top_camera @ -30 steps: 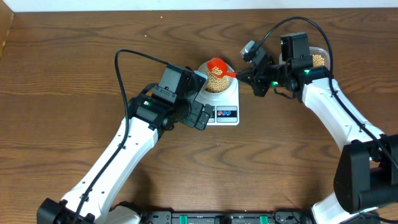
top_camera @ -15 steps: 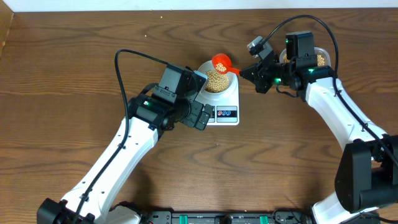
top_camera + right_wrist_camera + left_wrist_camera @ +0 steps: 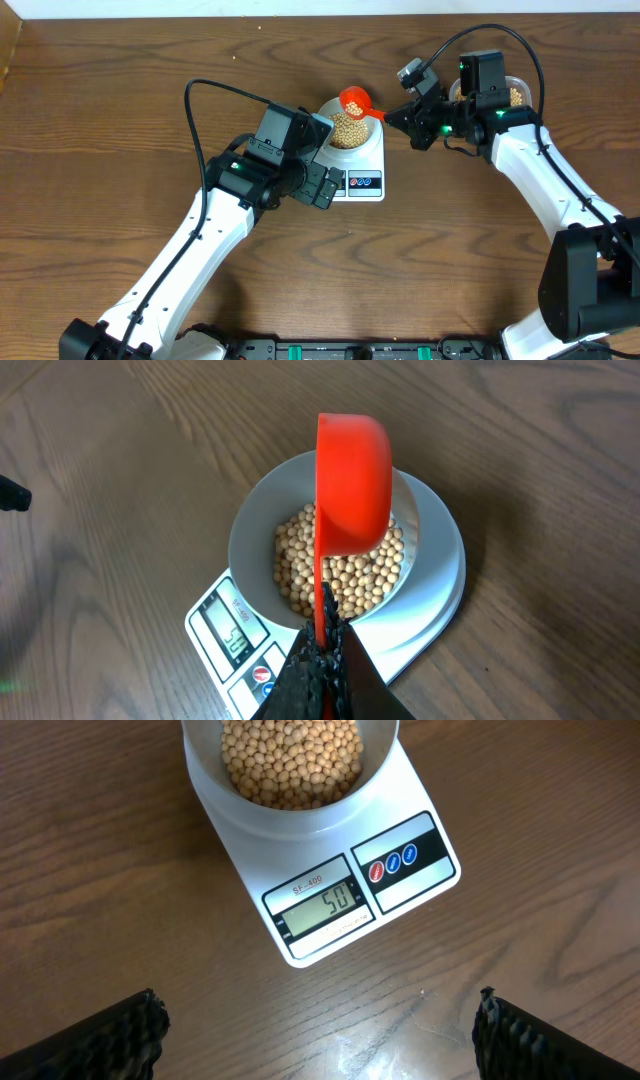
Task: Scoop item into bowl and weigh 50g on scale
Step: 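Tilt the scoop slowly with right gripper, trickling beans into bowl, then move right gripper with scoop back over the bean tub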
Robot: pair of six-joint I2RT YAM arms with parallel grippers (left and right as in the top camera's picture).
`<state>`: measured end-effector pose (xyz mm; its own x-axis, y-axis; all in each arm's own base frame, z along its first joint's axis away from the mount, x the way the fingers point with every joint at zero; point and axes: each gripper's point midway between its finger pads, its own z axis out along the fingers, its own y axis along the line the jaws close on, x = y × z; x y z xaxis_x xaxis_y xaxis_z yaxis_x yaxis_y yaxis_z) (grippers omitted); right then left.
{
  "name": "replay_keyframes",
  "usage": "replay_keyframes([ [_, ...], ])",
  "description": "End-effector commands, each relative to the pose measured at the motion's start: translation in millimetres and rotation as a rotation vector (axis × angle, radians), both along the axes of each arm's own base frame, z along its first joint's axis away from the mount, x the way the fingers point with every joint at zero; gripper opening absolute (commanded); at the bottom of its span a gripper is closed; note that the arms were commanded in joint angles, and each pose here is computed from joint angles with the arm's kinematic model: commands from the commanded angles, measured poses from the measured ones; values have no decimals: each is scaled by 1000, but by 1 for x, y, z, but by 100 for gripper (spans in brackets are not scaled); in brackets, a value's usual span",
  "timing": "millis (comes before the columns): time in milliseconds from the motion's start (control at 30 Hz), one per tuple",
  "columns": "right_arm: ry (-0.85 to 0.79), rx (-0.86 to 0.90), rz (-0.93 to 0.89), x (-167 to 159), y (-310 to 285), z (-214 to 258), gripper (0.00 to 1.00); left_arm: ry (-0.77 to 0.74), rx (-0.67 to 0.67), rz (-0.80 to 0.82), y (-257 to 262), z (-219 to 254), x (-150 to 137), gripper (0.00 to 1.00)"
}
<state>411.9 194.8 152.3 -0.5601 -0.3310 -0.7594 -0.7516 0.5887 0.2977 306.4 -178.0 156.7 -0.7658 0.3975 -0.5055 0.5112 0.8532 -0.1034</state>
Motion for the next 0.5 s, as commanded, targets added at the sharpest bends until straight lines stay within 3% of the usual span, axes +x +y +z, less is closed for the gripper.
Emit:
replay_keyframes([
  [0,-26,28,2,0,1,18,1,13,2,-6,0,-4,-1,100],
  [167,-26,44,13,-2,2,20,1,13,2,-6,1,-4,-1,100],
  [467,0,225,-3,1,-20,56,1,13,2,-6,0,-4,-1,100],
])
